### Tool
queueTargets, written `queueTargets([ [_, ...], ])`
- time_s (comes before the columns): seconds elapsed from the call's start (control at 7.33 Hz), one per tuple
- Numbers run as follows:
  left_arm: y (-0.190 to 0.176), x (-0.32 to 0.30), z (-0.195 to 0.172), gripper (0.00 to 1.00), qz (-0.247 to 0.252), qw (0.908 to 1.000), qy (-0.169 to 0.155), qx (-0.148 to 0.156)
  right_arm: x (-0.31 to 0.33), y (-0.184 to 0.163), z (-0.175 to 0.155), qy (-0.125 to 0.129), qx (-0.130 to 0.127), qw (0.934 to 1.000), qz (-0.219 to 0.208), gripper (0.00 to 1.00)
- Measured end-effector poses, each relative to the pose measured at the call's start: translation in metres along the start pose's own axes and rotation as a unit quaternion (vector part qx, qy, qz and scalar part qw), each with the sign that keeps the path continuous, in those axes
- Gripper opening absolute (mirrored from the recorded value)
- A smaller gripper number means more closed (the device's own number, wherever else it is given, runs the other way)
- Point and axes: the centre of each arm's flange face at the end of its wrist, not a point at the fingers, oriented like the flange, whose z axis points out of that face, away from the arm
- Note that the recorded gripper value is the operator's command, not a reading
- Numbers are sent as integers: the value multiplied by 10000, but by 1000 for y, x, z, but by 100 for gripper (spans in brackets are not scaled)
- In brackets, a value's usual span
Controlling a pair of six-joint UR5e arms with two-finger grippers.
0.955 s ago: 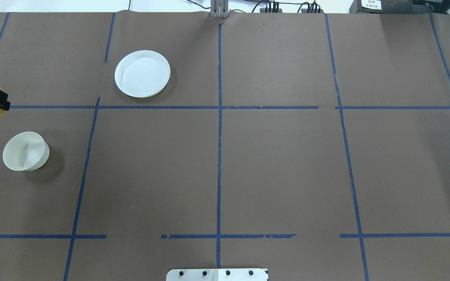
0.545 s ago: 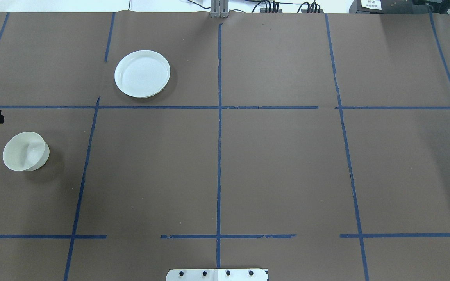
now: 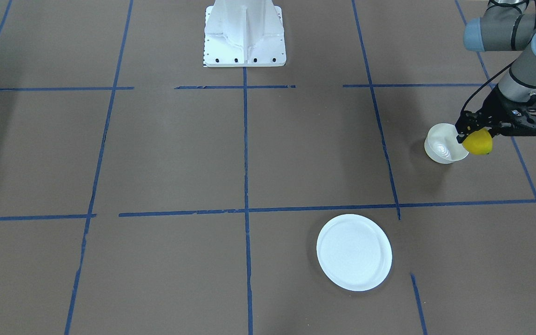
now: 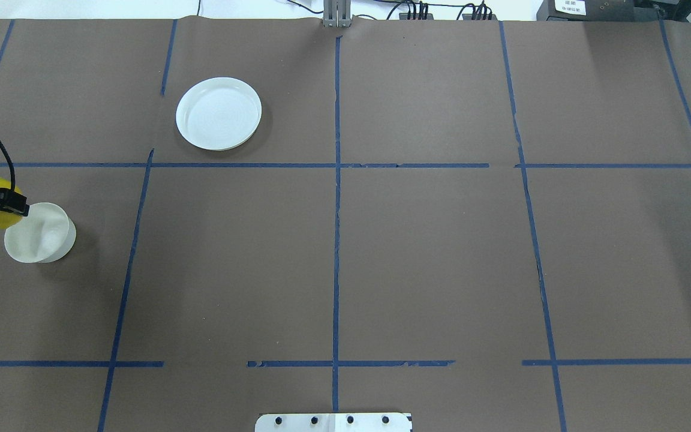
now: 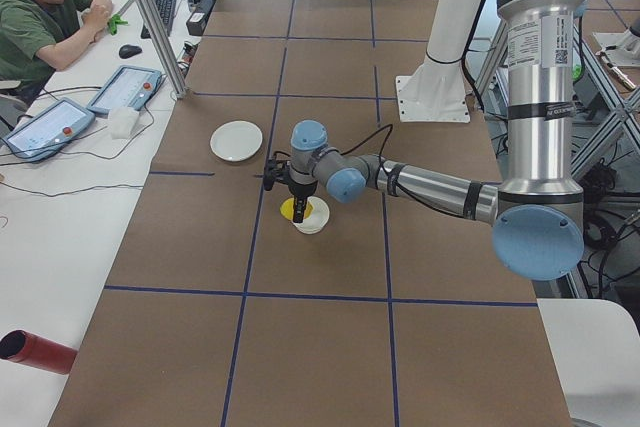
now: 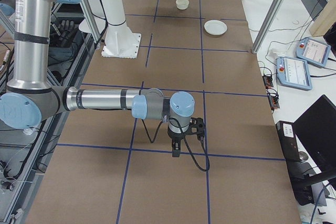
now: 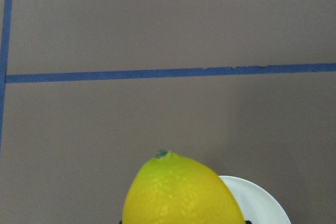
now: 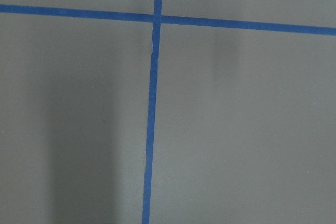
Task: Move lemon from plate to bowl
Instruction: 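Lower the lemon into the white bowl and open the left gripper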
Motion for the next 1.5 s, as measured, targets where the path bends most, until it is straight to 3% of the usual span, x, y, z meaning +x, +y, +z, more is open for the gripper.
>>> queueTargets([
  [0.14,5,6,6,0,49,9999,70,-135,0,0,0,0,0,10000,-1,100],
  [0.27,10,11,12,13,98,9995,133,-261,0,0,0,0,0,10000,0,100],
  [0.41,14,16,16,72,141,9992,167,-345,0,0,0,0,0,10000,1,100],
  [0.55,16,19,19,100,173,9989,183,-390,0,0,0,0,0,10000,1,100],
  [0.82,18,22,19,100,214,9984,259,-457,0,0,0,0,-3,10000,4,100],
  [1.09,20,32,7,100,307,9961,567,-607,0,0,0,0,-1,10000,3,100],
  [1.36,1,11,-23,100,583,9959,608,-335,0,0,0,0,1,10000,1,100],
  [1.5,-14,-21,-44,100,771,9959,449,-157,0,0,0,0,2,10000,0,100],
])
